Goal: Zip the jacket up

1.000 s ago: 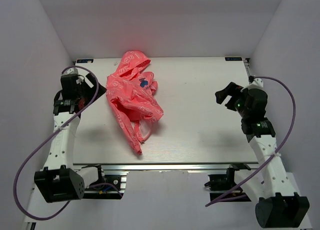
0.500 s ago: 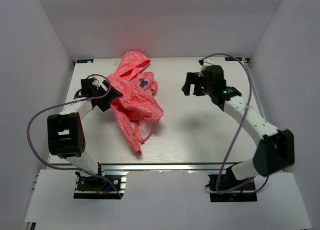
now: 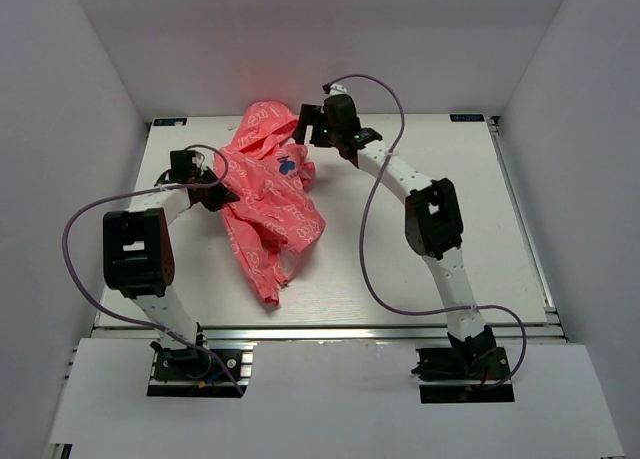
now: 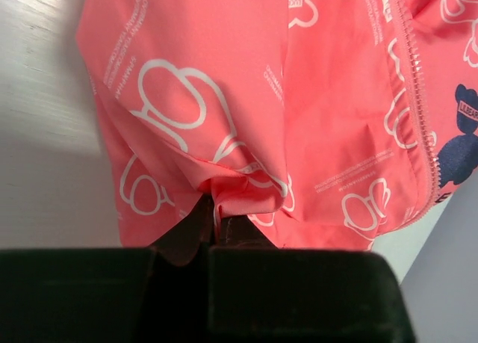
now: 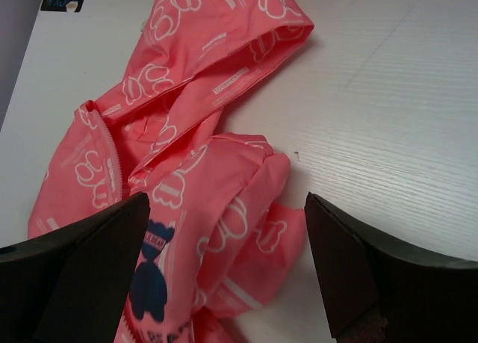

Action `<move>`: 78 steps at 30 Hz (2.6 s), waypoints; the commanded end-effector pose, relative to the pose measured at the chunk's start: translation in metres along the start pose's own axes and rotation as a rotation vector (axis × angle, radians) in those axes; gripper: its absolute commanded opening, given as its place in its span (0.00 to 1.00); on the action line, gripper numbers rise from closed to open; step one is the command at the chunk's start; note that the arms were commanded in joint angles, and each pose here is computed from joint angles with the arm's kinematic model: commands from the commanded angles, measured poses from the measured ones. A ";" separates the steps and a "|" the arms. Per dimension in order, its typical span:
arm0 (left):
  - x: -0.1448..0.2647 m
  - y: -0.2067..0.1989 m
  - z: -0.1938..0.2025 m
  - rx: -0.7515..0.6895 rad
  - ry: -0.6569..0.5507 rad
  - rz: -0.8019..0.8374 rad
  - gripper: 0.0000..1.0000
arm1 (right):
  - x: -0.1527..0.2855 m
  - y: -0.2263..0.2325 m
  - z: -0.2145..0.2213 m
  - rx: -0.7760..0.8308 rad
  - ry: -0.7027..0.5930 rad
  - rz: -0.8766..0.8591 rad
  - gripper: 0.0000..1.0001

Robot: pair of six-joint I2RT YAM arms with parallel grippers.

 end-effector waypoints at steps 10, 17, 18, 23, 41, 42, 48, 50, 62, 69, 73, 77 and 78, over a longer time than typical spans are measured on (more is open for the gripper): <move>0.015 -0.006 -0.035 -0.155 -0.060 -0.120 0.00 | -0.050 0.015 0.028 -0.131 0.061 -0.222 0.00; 0.078 -0.066 -0.102 -0.383 -0.255 -0.043 0.00 | 0.069 0.041 -0.106 0.137 -0.393 -0.052 0.00; 0.096 -0.090 -0.112 -0.436 -0.310 0.007 0.00 | 0.081 0.037 -0.110 0.154 -0.411 -0.018 0.00; 0.158 -0.191 -0.093 -0.748 -0.467 0.105 0.00 | 0.221 0.063 -0.162 0.274 -0.619 0.012 0.00; 0.139 -0.228 -0.015 -0.609 -0.408 0.376 0.00 | 0.310 -0.022 -0.082 0.183 -0.514 0.385 0.00; 0.107 -0.213 -0.007 -0.588 -0.324 0.296 0.00 | 0.285 -0.039 -0.060 0.197 -0.416 0.380 0.00; 0.038 -0.162 0.030 -0.544 -0.011 0.080 0.81 | 0.228 -0.093 0.048 0.059 0.049 0.328 0.84; 0.036 -0.151 0.041 -0.542 0.026 0.070 0.98 | 0.231 -0.101 0.068 0.034 0.121 0.341 0.89; 0.061 -0.082 0.113 -0.471 0.258 -0.055 0.98 | 0.279 -0.130 0.152 -0.166 0.343 0.448 0.89; 0.037 -0.066 0.136 -0.442 0.336 -0.011 0.98 | 0.266 -0.144 0.176 -0.210 0.382 0.481 0.89; 0.008 -0.066 0.130 -0.441 0.334 -0.032 0.98 | 0.234 -0.153 0.162 -0.189 0.320 0.516 0.89; -0.028 -0.076 0.110 -0.448 0.315 -0.061 0.98 | 0.188 -0.178 0.140 -0.192 0.283 0.605 0.78; -0.035 -0.078 0.105 -0.447 0.317 -0.071 0.98 | 0.179 -0.183 0.133 -0.169 0.277 0.609 0.69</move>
Point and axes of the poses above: each gripper's point midway between its finger pads, its own x axis back along the fingers, its own y axis along the line the jaws close on, z = x × y, the point moved 8 cm from there along x, back along the fingers, and after that the axes turned 10 degrees about -x, right-handed, at the moved point
